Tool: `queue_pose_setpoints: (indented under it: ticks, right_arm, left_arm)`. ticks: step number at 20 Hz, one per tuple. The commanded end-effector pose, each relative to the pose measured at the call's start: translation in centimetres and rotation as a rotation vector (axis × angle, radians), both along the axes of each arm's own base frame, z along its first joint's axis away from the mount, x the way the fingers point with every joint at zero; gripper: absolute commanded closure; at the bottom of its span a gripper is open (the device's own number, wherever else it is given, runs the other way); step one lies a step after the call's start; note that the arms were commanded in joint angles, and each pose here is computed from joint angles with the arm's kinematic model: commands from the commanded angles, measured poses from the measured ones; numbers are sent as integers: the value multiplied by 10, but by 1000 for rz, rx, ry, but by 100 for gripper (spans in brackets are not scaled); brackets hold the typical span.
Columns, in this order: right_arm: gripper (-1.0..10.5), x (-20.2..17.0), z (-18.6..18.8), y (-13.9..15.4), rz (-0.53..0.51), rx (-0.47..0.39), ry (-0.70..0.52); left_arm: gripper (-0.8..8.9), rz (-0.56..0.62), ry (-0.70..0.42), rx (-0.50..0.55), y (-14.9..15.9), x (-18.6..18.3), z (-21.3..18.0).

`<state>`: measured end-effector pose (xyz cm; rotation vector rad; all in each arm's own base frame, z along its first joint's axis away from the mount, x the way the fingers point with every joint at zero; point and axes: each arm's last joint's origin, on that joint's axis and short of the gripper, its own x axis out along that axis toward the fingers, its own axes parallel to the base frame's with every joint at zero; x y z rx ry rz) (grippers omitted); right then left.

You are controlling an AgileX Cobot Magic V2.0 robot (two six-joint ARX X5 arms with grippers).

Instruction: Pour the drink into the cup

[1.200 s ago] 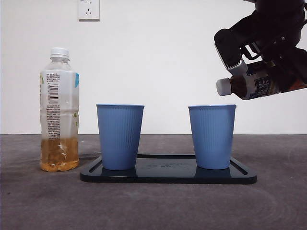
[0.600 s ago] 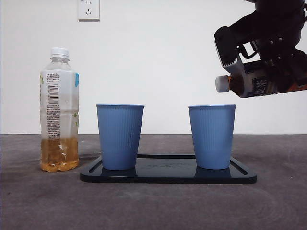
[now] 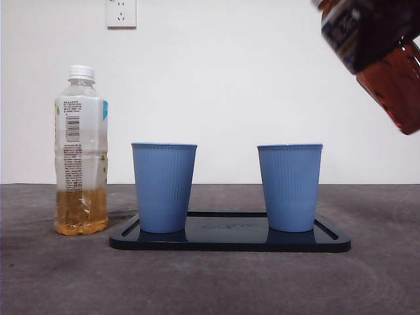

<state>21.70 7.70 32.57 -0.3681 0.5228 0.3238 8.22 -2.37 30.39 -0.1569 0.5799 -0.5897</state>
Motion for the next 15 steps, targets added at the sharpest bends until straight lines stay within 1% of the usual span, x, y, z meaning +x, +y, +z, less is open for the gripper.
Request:
queue_pose_setpoints:
  ticks: [1,4,8,12,15]
  right_arm:
    - [823,2,12,-5,-12,195,-70]
    - [823,6,-8,-12,-18,312,-100]
    - [823,11,-44,-15,-48,420,-142]
    - [823,14,-79,-18,-70,482,-174]
    - [814,20,-99,-17,-75,482,-162]
  left_arm:
    - [313,-8,-34,5,0,0,7]
    - [313,6,-35,14,0,0,7]
    - [313,6,-35,14,0,0,6]
    - [313,6,-35,14,0,0,7]
    - [313,6,-35,14,0,0,6]
